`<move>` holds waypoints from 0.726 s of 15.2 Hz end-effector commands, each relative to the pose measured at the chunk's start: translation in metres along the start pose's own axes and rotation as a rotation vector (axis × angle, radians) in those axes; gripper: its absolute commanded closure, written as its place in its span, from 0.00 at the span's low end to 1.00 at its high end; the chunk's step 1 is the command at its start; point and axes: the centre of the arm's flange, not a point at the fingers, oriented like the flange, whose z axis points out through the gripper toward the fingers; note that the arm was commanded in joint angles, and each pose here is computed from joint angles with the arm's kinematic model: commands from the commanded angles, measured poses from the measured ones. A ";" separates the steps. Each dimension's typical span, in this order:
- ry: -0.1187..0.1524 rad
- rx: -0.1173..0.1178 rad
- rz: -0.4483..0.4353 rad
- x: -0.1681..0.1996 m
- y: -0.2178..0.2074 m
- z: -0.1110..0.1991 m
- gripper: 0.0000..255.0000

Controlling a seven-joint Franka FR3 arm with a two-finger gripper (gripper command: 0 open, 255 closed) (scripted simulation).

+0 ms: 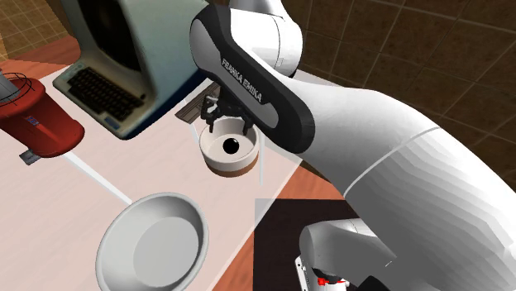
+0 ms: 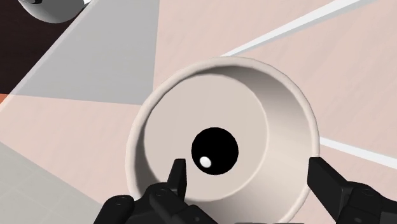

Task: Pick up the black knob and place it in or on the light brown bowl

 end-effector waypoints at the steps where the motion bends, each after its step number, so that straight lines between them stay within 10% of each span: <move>1: 0.000 0.000 0.000 0.000 0.000 0.000 0.00; 11: 0.000 0.000 0.000 0.000 0.000 -0.050 0.00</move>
